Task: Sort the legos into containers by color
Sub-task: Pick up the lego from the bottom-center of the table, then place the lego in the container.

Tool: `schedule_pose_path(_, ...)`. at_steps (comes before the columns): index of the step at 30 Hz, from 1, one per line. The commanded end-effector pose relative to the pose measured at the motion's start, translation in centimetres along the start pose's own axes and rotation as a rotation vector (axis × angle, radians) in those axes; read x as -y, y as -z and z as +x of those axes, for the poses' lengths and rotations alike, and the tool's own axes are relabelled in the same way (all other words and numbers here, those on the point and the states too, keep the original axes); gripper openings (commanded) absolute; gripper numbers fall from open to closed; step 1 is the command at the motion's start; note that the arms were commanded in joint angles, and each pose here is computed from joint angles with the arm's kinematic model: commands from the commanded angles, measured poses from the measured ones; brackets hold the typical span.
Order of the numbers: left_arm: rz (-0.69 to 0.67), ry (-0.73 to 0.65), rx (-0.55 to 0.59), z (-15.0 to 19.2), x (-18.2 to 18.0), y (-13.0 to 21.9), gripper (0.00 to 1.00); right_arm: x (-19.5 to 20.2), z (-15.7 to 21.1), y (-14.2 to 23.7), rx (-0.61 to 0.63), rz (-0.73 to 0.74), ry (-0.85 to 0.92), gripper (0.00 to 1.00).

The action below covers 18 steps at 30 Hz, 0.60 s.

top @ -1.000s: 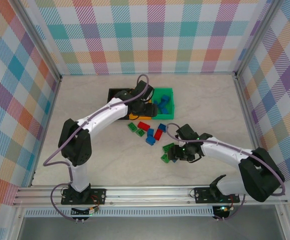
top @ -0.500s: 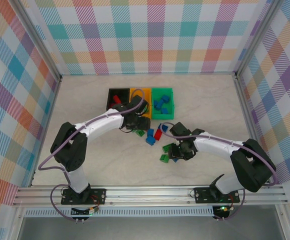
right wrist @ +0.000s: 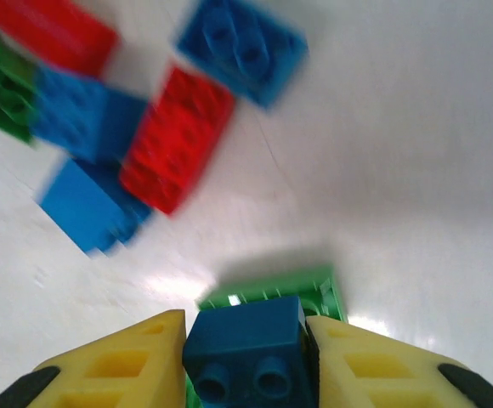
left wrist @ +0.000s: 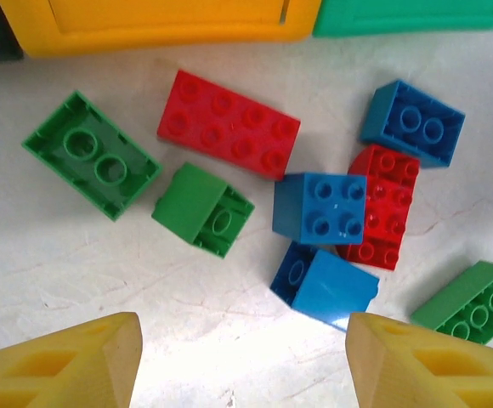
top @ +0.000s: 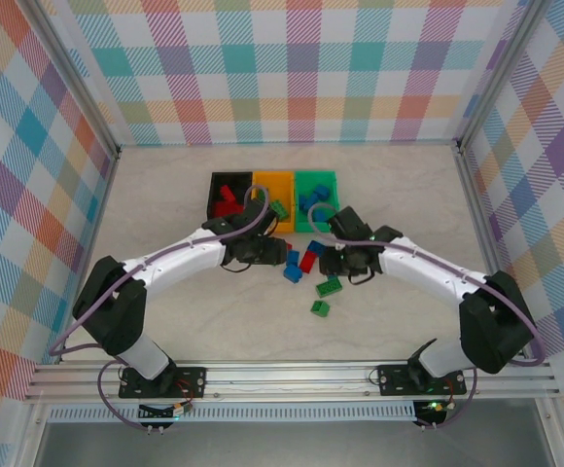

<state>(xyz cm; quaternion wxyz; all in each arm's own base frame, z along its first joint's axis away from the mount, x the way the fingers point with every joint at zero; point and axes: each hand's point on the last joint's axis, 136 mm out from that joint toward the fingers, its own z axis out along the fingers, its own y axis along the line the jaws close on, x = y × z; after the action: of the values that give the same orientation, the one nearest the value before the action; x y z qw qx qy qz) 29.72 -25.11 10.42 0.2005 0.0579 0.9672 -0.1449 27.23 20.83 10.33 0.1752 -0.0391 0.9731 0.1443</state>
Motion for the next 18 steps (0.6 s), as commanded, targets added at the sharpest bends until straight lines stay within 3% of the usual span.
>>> schedule_pose_path(1,0.046,-0.003,0.009,0.7,1.3,0.6,0.64,-0.5,-4.3,0.3,0.067,0.002,0.046,0.38)
schedule_pose_path(12,0.066,-0.062,-0.025,3.9,5.1,-0.6,0.64,-1.1,-16.6,-3.3,0.136,0.021,0.043,0.41)
schedule_pose_path(18,0.049,-0.054,-0.036,4.6,4.8,-1.1,0.65,-0.9,-19.0,-4.5,0.119,0.018,0.036,0.59)
